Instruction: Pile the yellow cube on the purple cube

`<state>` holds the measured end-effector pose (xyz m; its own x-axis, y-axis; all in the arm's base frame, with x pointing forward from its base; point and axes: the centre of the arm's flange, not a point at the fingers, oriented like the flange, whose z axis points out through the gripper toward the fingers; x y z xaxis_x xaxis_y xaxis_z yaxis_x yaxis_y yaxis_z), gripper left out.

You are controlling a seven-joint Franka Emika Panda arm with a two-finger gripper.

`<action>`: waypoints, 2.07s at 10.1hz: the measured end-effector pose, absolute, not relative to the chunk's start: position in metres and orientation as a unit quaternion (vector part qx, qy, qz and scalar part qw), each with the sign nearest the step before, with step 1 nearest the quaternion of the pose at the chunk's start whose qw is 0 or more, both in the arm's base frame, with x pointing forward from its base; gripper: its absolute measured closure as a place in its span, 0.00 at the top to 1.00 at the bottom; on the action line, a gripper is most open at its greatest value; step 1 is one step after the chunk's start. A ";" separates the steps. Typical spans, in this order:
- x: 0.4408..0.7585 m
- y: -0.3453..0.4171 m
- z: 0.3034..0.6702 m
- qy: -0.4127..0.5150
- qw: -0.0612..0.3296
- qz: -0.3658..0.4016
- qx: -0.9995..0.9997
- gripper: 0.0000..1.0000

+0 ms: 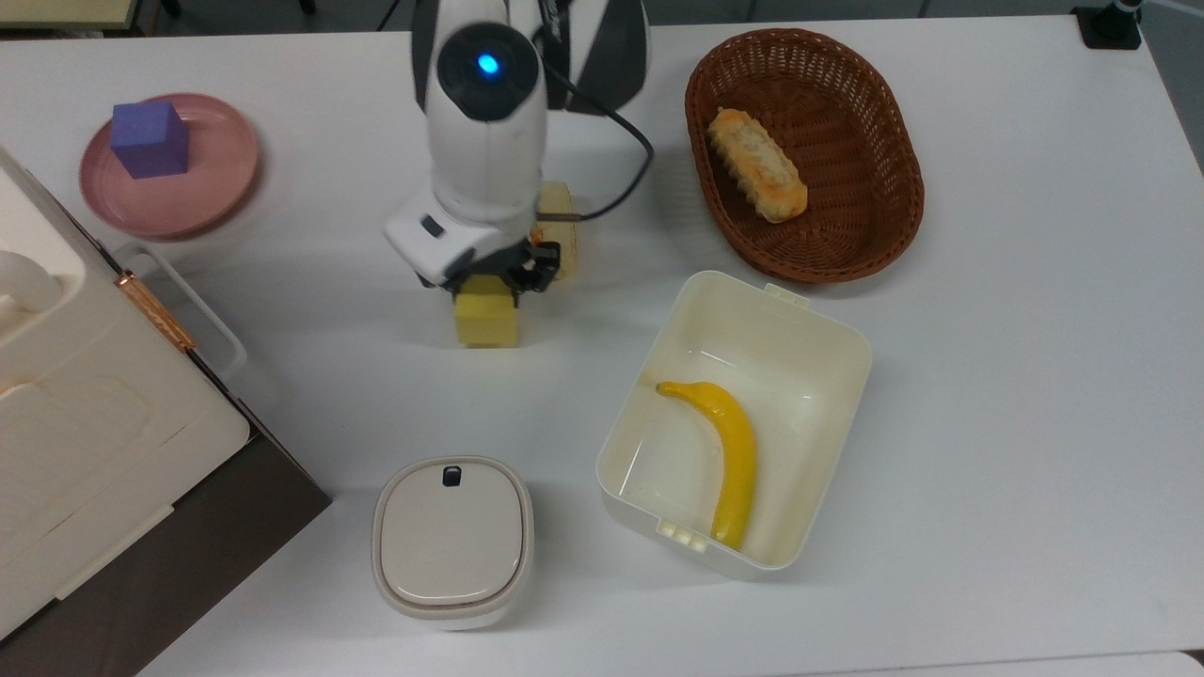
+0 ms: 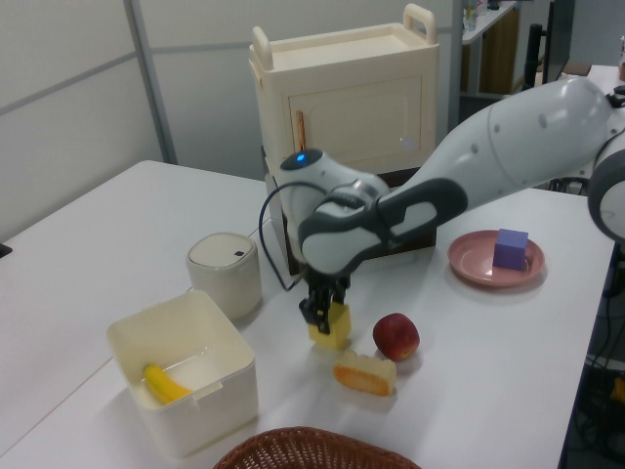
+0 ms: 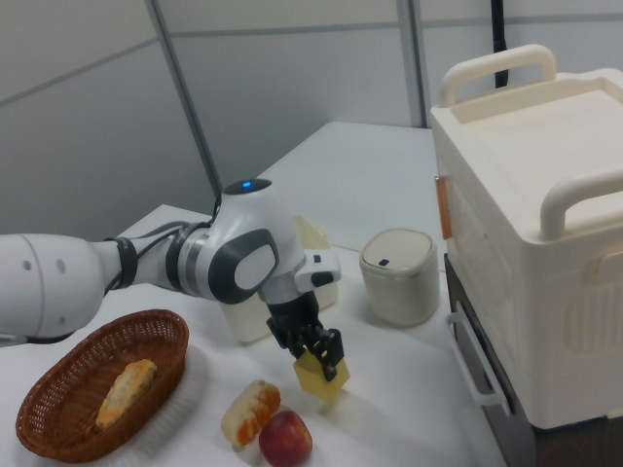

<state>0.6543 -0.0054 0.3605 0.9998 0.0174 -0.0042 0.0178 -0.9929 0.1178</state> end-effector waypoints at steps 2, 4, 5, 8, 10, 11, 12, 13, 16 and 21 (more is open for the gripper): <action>0.636 -0.066 0.409 0.022 0.061 -0.005 0.998 0.59; 0.602 -0.153 0.440 0.026 0.061 -0.003 0.998 0.59; 0.582 -0.201 0.448 0.031 0.062 -0.005 0.998 0.59; 0.513 -0.331 0.453 0.079 0.058 -0.022 0.995 0.59; 0.466 -0.393 0.450 0.137 0.052 -0.034 0.989 0.59; 0.452 -0.407 0.447 0.149 0.047 -0.038 0.987 0.59; 0.445 -0.413 0.443 0.151 0.044 -0.041 0.987 0.59; 0.445 -0.412 0.442 0.153 0.042 -0.043 0.986 0.59; 0.446 -0.410 0.439 0.153 0.040 -0.043 0.987 0.81; 0.481 -0.375 0.471 0.140 0.048 -0.029 0.989 1.00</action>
<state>0.4815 -0.3749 0.4708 0.9590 0.2742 -0.0709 0.2798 -0.9562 0.0864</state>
